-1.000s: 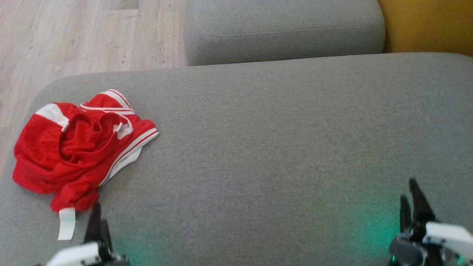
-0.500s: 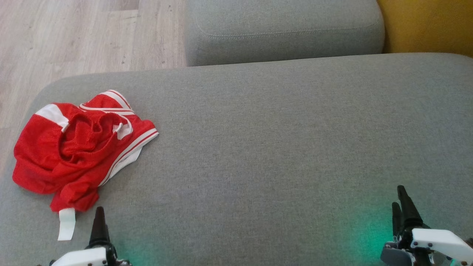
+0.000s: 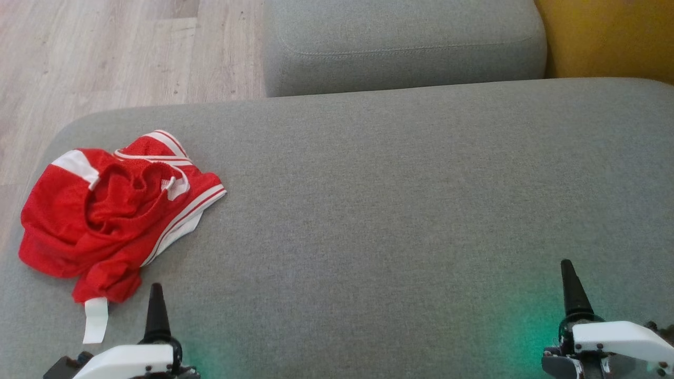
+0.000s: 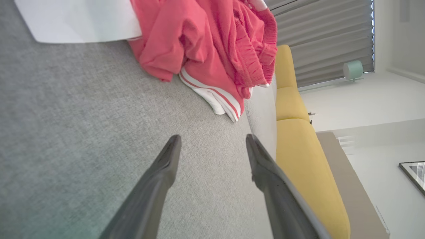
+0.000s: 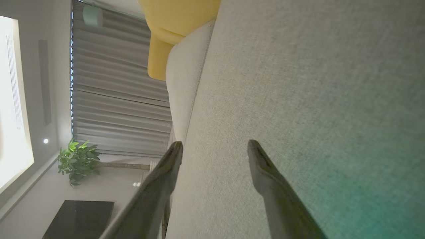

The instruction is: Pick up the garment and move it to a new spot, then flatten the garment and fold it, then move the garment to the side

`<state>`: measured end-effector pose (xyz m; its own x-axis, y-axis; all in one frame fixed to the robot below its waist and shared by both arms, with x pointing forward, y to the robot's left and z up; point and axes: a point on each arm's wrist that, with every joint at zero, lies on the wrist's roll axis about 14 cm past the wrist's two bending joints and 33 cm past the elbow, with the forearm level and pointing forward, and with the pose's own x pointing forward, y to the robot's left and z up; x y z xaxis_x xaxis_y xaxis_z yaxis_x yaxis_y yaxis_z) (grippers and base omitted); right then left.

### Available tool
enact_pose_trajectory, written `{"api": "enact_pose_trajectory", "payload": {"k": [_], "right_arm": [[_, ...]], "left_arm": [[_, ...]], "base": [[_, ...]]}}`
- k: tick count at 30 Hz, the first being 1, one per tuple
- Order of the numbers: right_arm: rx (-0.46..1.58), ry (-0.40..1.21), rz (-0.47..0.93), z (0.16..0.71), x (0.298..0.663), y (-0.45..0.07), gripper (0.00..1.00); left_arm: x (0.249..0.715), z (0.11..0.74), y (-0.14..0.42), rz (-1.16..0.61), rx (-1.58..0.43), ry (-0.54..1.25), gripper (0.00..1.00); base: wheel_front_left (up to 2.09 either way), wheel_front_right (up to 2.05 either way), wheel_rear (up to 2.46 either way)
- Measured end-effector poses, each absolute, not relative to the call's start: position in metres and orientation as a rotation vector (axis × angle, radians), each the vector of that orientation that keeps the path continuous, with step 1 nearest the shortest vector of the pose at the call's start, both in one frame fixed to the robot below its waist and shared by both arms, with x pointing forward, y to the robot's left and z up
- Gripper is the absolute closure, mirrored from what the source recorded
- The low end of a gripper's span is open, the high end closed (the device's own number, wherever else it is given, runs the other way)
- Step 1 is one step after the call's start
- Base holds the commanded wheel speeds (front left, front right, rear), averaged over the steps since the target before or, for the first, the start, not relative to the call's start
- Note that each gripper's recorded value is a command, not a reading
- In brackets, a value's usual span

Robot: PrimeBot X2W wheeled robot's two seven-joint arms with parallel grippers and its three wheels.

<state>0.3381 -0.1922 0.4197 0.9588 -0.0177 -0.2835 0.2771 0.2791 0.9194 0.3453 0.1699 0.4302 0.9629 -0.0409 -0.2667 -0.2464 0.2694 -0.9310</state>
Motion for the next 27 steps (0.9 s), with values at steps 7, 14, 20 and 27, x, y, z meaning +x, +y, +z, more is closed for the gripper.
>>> {"api": "enact_pose_trajectory", "payload": {"k": [7, 14, 20, 27], "right_arm": [[1.182, 0.239, -0.184, 0.421, 0.338, -0.19, 0.0], [1.094, 0.239, -0.162, 0.423, 0.338, -0.186, 0.0], [1.017, 0.237, -0.148, 0.424, 0.339, -0.185, 0.0], [0.927, 0.234, -0.125, 0.426, 0.339, -0.182, 0.0]], "left_arm": [[0.345, 0.432, 0.165, 0.124, -1.186, 0.266, 0.0], [0.346, 0.437, 0.161, 0.105, -1.094, 0.258, 0.0], [0.347, 0.44, 0.158, 0.092, -1.027, 0.252, 0.0], [0.347, 0.44, 0.159, 0.098, -0.973, 0.245, 0.0]], "base": [[0.0, 0.0, 0.0], [0.0, 0.0, 0.0], [0.0, 0.0, 0.0], [0.0, 0.0, 0.0]]}}
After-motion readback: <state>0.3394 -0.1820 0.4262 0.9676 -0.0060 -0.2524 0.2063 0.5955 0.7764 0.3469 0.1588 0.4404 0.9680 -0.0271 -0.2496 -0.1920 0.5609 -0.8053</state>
